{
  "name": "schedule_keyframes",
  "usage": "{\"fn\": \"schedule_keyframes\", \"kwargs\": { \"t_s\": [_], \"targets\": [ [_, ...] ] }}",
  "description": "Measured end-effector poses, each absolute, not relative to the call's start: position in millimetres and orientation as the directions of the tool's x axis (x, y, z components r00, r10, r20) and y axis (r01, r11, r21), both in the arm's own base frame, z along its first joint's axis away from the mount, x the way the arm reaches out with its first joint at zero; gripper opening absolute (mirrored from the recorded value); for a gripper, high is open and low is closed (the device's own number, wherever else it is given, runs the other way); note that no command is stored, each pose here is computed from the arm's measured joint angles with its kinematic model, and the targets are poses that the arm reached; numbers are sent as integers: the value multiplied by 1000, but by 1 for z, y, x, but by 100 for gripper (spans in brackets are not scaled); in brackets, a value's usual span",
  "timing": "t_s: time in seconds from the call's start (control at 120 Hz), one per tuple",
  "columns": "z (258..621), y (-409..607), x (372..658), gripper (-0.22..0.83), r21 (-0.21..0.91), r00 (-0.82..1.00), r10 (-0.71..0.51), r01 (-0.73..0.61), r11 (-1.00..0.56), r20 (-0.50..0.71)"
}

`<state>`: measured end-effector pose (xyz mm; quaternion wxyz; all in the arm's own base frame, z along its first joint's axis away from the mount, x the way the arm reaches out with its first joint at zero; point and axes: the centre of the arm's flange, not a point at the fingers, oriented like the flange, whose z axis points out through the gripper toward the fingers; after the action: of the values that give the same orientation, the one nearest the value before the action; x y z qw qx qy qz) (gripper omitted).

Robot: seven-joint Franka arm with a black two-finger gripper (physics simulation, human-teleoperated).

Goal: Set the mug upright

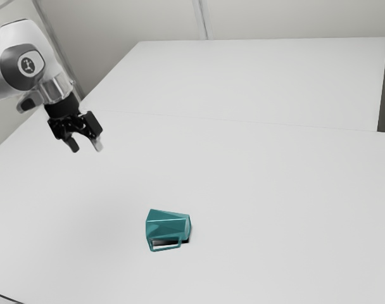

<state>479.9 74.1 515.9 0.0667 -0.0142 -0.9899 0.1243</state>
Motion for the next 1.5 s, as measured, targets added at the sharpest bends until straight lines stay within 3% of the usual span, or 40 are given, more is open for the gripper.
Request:
{"fn": "schedule_keyframes", "kwargs": {
  "t_s": [0.167, 0.458, 0.775, 1.108, 1.5],
  "targets": [
    [443, 57, 461, 62, -403, -978, -6, -91, 911, 207],
    [372, 40, 437, 62, -528, -954, -109, -247, 813, 279],
    [315, 34, 451, 62, -583, -911, -240, -400, 707, 335],
    [288, 17, 452, 62, -623, -869, -316, -494, 606, 382],
    [280, -28, 455, 62, -648, -868, -303, -495, 578, 394]
  ]
}}
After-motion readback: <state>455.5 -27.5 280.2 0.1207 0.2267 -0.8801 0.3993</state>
